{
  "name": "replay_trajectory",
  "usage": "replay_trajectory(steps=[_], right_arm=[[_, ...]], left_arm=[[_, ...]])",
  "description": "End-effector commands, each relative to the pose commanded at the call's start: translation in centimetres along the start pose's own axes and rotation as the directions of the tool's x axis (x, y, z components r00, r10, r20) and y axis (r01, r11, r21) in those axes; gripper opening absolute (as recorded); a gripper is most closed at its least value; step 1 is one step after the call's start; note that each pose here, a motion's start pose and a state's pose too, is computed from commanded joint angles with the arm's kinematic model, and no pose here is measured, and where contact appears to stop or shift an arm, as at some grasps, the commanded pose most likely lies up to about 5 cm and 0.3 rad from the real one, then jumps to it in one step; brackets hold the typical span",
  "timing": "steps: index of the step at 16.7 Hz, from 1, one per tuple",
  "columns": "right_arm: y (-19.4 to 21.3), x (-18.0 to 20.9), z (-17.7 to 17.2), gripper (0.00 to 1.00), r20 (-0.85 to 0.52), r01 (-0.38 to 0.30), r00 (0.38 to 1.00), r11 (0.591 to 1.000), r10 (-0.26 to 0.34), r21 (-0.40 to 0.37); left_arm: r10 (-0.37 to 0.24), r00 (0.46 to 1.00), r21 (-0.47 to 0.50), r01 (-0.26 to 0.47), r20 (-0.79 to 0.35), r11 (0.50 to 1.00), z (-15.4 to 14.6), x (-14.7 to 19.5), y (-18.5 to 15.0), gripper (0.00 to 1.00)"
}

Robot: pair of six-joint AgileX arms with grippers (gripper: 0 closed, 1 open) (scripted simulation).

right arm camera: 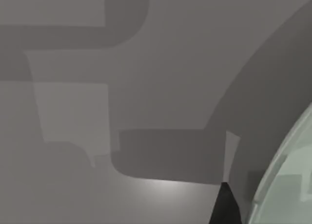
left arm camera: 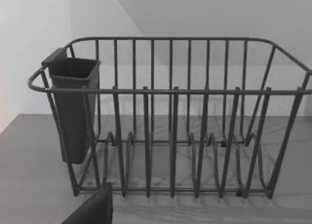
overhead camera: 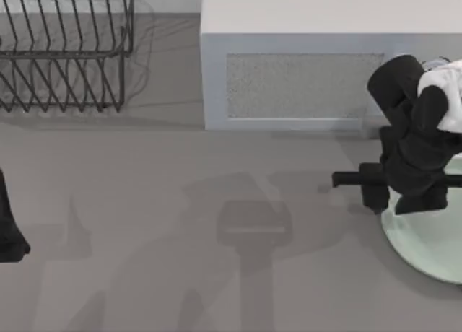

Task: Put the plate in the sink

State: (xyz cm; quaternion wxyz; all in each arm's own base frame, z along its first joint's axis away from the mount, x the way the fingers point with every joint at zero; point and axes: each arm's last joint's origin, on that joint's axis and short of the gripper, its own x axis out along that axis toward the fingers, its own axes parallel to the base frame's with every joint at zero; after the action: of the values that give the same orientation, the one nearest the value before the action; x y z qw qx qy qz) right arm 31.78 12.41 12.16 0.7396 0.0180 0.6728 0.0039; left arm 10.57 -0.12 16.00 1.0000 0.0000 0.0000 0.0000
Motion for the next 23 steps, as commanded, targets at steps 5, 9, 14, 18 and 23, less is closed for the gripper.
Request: replay_trajectory(steps=[5,9,14,18,23], right_arm=[[0.9,-0.3,-0.7,0.0,-0.064,0.075,0.995,0.995,-0.079,-0.058],[2.5,-3.3,-0.4,0.0,-0.14,0.16,0.974,0.977,-0.18,-0.144],[3.7,-12.0,1.6,0.0,-0.146,0.173,0.97,0.972,-0.197,-0.161],[2.6,-19.6,2.3,0.0,-0.101,0.107,0.988,0.99,-0.116,-0.089],[0.8,-24.8,2.3,0.0,-0.003,0.003,1.0,1.0,-0.003,-0.003]], left_arm=[[0.0,1.0,0.0,0.0,0.0,1.0,0.0,0.0,0.0,1.0],[0.0,1.0,0.0,0.0,0.0,1.0,0.0,0.0,0.0,1.0],[0.0,1.0,0.0,0.0,0.0,1.0,0.0,0.0,0.0,1.0],[0.0,1.0,0.0,0.0,0.0,1.0,0.0,0.0,0.0,1.0],[0.0,1.0,0.0,0.0,0.0,1.0,0.0,0.0,0.0,1.0]])
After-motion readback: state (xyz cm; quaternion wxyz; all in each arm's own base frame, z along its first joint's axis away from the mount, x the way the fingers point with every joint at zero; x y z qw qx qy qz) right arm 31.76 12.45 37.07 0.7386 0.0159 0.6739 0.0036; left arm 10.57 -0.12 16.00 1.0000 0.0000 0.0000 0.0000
